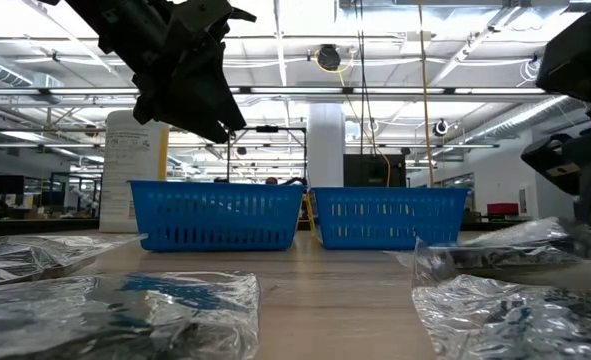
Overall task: Pick & Place Travel size toiletries
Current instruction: Put the top right hairbrush into the right blue bin
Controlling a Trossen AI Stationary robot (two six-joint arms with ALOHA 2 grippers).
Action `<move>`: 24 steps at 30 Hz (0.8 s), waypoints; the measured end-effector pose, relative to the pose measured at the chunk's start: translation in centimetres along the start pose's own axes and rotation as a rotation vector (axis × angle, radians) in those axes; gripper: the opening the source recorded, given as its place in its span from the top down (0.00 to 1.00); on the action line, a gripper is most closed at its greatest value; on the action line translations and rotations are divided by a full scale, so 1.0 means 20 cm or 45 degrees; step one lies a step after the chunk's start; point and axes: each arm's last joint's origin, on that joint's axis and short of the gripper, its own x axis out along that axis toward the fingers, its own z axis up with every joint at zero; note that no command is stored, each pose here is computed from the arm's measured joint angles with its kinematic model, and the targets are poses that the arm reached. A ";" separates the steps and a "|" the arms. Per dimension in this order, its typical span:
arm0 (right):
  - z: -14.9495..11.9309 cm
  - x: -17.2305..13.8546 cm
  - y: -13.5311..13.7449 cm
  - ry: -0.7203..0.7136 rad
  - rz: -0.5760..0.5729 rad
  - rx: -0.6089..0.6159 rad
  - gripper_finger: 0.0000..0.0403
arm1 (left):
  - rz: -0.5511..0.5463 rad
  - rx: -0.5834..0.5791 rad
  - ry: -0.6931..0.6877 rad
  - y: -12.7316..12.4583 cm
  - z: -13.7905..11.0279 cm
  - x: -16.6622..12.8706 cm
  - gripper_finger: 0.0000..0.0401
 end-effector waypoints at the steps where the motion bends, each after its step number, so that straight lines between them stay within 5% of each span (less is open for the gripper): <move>1: 0.00 0.00 0.00 -0.020 -0.017 -0.004 1.00 | 0.000 0.000 0.000 0.00 0.00 0.00 0.54; 8: 0.11 -0.06 0.04 -0.253 0.033 -0.111 1.00 | 0.000 -0.001 0.000 0.00 0.00 0.00 0.54; 24: 0.32 -0.42 -0.03 -0.692 -0.193 -0.277 1.00 | -0.026 0.015 -0.027 -0.01 0.01 0.00 0.54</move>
